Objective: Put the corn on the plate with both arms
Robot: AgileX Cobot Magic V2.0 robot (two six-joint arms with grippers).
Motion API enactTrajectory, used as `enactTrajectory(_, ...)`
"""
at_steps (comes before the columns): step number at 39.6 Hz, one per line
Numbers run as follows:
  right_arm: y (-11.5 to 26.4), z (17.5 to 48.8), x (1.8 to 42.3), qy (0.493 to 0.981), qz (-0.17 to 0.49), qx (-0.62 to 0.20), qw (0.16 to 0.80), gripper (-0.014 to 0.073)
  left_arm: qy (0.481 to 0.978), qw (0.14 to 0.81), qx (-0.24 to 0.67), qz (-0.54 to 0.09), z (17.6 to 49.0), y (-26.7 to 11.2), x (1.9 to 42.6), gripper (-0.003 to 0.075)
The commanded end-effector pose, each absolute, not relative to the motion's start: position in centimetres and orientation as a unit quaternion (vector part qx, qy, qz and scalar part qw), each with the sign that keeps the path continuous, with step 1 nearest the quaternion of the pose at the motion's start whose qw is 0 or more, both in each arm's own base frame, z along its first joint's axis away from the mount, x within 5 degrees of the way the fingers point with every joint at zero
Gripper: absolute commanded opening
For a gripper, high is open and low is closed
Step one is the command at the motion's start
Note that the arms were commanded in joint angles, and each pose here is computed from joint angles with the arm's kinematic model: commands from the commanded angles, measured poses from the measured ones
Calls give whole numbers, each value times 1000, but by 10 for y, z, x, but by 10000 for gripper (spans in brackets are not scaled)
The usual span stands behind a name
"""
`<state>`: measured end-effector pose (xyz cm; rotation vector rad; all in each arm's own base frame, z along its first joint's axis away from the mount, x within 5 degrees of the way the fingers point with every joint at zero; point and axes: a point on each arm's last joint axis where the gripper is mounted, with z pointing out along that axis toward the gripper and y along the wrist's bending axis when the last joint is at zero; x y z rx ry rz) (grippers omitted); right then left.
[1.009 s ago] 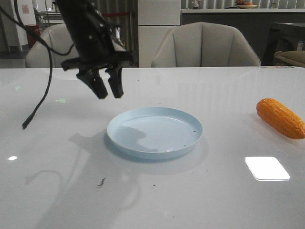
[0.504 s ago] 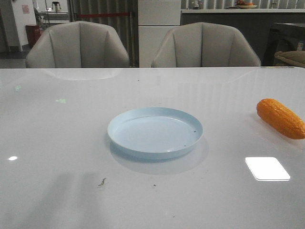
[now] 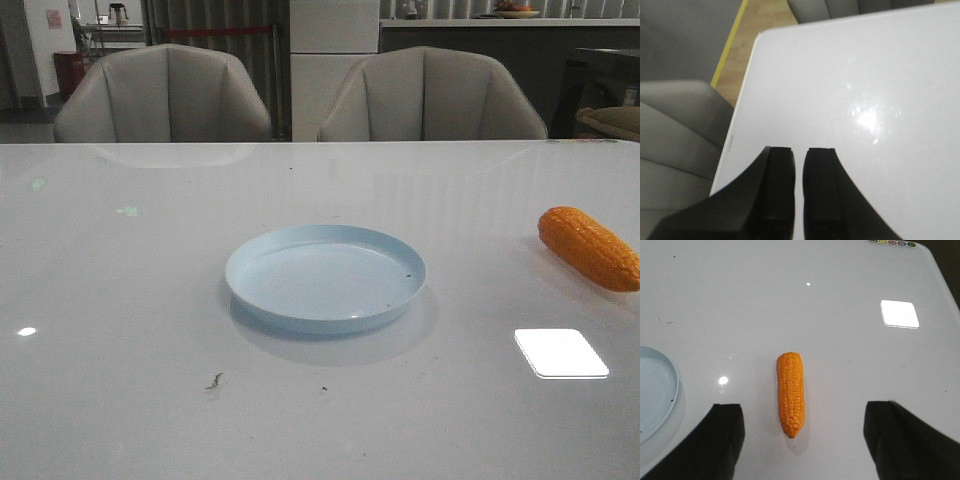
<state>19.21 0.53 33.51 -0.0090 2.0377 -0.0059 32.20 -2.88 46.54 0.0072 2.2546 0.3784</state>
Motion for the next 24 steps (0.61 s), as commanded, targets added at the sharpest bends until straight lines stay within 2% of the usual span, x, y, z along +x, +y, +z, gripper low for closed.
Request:
enactTrajectory(1, 6, 352, 194, 823, -1, -9, 568, 591, 853, 512, 15, 103, 469, -23, 287, 162)
enactTrajectory(6, 6, 348, 197, 829, -2, -9, 559, 591, 833, 546, 45, 77, 439, -23, 256, 162)
enactTrajectory(12, 6, 335, 203, 858, -6, -7, 513, 591, 837, 540, 57, 67, 409, -23, 236, 162)
enactTrajectory(17, 6, 329, 216, 864, -11, -12, 503, 591, 851, 520, 59, 46, 379, -25, 230, 162)
enactTrajectory(24, 8, 340, 250, 865, -10, -12, 501, 591, 848, 527, 60, 1, 345, -32, 232, 162)
